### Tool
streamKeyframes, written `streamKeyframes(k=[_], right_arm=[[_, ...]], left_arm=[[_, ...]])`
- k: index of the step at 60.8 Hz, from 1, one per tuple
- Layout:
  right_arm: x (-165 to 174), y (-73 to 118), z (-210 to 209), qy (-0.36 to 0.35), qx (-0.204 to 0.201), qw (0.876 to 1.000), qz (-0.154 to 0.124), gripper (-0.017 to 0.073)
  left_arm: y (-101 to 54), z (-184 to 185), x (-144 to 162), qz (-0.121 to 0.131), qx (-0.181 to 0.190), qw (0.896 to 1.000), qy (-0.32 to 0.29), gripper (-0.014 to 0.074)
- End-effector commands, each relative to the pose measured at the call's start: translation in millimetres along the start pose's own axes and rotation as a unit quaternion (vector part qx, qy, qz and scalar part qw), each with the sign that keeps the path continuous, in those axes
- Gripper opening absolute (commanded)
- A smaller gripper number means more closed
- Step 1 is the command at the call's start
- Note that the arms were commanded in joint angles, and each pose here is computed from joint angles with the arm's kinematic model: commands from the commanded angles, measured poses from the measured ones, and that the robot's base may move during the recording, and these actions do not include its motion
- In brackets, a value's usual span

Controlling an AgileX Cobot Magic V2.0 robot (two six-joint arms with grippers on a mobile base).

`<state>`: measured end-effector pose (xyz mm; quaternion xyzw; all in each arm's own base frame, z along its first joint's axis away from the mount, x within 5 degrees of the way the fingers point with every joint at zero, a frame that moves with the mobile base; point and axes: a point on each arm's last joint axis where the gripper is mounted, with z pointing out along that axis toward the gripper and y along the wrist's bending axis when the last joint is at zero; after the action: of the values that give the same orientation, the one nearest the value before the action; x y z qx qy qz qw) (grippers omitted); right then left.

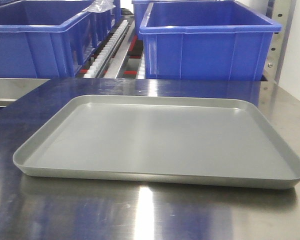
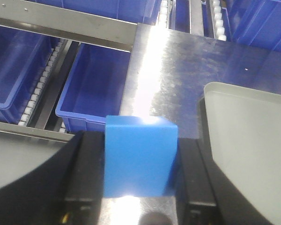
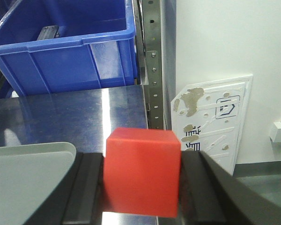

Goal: Sort and place red and blue blocks on shelf

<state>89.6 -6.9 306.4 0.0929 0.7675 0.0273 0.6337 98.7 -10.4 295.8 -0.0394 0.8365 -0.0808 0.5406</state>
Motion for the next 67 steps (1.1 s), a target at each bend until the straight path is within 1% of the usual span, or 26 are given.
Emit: streamKeyframes(k=[1, 4, 8, 67], right_arm=[[-17.3, 2.0, -2.7, -0.061, -0.005, 0.998, -0.01, 0.0057], [-17.3, 2.0, -2.7, -0.061, -0.005, 0.998, -0.01, 0.0057], [-17.3, 2.0, -2.7, -0.061, -0.005, 0.998, -0.01, 0.0057], [-17.3, 2.0, -2.7, -0.061, -0.005, 0.998, -0.01, 0.0057]], left_arm=[[-2.6, -4.1, -16.9, 0.01, 0.007, 0.998, -0.058, 0.0122], [-2.1, -4.1, -17.1, 0.017, 0.004, 0.998, -0.059, 0.0122], [-1.8, -4.1, -17.1, 0.02, 0.002, 0.998, -0.059, 0.0122], [-1.8, -4.1, -17.1, 0.02, 0.002, 0.998, -0.059, 0.0122]])
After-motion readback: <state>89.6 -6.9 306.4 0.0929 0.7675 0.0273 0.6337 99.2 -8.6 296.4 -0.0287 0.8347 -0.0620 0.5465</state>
